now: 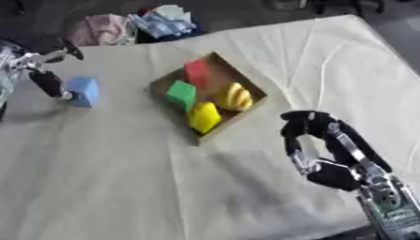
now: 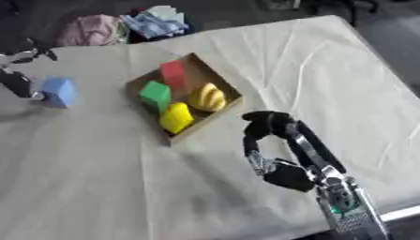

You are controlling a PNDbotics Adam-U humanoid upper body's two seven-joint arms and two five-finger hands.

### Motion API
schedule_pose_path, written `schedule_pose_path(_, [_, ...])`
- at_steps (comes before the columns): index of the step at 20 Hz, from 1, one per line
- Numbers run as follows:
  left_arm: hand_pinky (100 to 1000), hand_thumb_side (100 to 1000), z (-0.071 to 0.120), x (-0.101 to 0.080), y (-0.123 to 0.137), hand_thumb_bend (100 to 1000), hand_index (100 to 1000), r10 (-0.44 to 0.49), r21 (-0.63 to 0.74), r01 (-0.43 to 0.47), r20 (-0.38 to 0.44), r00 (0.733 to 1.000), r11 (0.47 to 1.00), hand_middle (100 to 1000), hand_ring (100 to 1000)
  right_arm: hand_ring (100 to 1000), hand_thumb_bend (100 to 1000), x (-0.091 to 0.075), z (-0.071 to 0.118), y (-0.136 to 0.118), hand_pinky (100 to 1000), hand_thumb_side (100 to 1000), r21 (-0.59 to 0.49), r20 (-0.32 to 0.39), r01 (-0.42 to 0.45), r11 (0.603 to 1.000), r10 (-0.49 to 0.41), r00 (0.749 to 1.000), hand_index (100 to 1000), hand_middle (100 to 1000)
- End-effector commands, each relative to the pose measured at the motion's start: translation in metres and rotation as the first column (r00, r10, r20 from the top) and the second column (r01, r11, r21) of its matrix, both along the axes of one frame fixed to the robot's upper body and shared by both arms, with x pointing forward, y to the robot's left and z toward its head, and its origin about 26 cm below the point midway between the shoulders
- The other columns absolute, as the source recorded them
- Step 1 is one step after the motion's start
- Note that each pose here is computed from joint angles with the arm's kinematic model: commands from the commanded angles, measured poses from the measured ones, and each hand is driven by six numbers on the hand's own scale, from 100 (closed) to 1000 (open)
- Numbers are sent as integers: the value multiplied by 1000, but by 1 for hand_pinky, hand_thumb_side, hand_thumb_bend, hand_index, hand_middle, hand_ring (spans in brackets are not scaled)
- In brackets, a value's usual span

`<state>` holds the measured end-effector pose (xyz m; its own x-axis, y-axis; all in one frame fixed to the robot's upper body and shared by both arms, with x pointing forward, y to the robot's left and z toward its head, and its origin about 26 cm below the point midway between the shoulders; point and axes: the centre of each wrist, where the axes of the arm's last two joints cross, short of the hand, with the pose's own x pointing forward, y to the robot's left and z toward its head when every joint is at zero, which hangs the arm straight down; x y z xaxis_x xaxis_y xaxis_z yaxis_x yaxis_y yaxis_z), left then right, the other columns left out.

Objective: Pick up objects on the table and place them in the box.

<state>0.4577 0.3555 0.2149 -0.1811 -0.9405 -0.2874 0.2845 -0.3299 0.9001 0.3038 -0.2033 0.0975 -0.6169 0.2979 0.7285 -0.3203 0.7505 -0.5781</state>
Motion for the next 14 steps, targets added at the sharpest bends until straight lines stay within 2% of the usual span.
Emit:
schedule_pose_path(1, [844,281,13,-3,10,536,883,27,0,-27,26,999,1000,840,820,651,100,1,6,-3,639,383,-6,23,5,1000,-5,1000,799,590])
schedule_pose_path(10, [823,245,-15,0,12,478,879,74,-44,-71,80,994,996,826,796,649,100,1,7,-1,638,387,1,26,-1,1000,1,1000,797,588])
schedule_pose_path(14, [787,194,-26,1,11,403,832,82,-54,-76,110,991,996,772,748,649,100,1,8,-1,638,386,4,26,0,1000,0,1000,797,588])
